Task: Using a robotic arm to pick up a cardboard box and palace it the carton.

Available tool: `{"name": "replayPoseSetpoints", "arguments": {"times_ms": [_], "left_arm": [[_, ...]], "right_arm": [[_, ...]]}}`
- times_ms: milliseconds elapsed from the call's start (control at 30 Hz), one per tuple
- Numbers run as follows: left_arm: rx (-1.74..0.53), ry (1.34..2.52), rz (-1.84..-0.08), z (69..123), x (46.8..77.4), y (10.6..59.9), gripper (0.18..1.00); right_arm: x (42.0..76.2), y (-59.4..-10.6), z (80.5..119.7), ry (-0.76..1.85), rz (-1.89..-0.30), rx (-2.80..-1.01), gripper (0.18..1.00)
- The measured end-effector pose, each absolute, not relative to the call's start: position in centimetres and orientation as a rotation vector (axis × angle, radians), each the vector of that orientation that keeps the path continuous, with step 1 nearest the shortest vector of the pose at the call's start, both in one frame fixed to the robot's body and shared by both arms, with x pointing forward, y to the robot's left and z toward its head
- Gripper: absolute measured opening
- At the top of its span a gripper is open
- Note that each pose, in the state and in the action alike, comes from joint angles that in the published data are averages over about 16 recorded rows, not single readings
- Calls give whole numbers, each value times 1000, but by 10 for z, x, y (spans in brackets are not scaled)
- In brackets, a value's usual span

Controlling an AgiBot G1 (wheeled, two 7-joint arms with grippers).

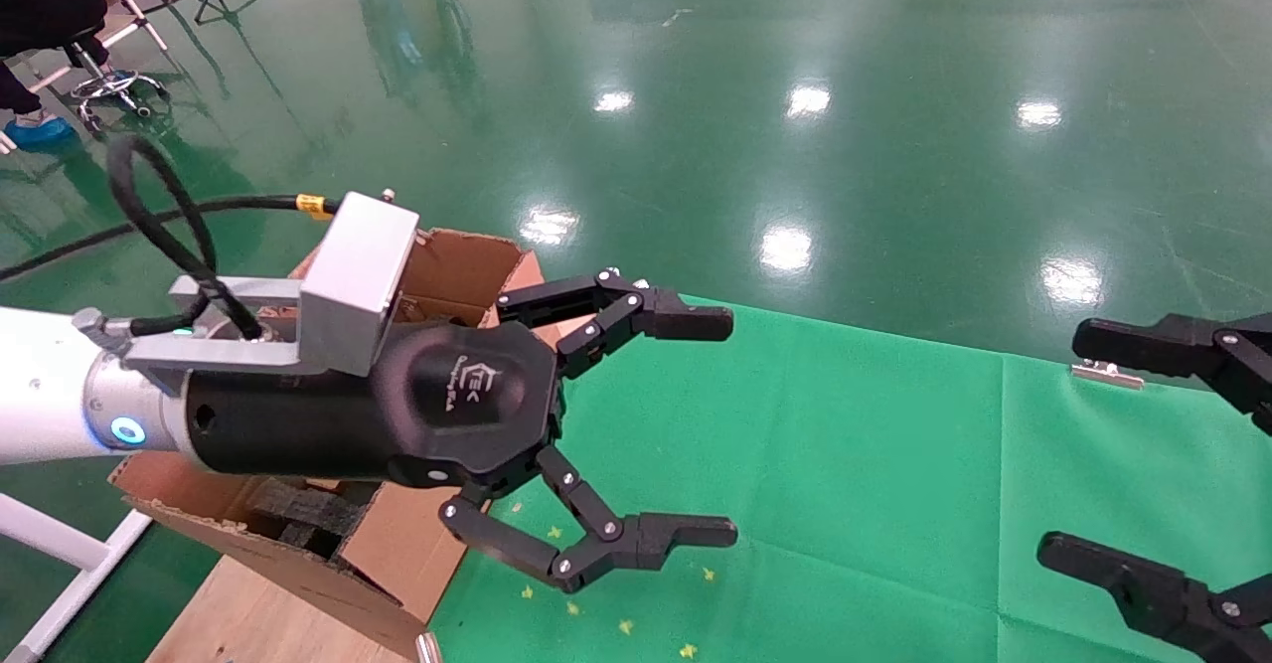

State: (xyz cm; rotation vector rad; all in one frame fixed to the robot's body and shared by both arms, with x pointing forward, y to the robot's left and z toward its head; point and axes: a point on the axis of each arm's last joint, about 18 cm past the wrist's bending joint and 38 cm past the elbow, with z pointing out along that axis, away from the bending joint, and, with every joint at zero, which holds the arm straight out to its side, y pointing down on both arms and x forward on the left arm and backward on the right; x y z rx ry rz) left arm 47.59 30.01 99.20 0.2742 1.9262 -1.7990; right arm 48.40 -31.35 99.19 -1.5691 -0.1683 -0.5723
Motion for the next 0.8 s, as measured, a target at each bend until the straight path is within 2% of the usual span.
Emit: {"name": "replayPoseSetpoints", "arguments": {"times_ms": [800], "left_arm": [[274, 1926, -1799, 992, 476, 300, 1001]], "right_arm": [[484, -314, 992, -168, -572, -1569, 1001]]}}
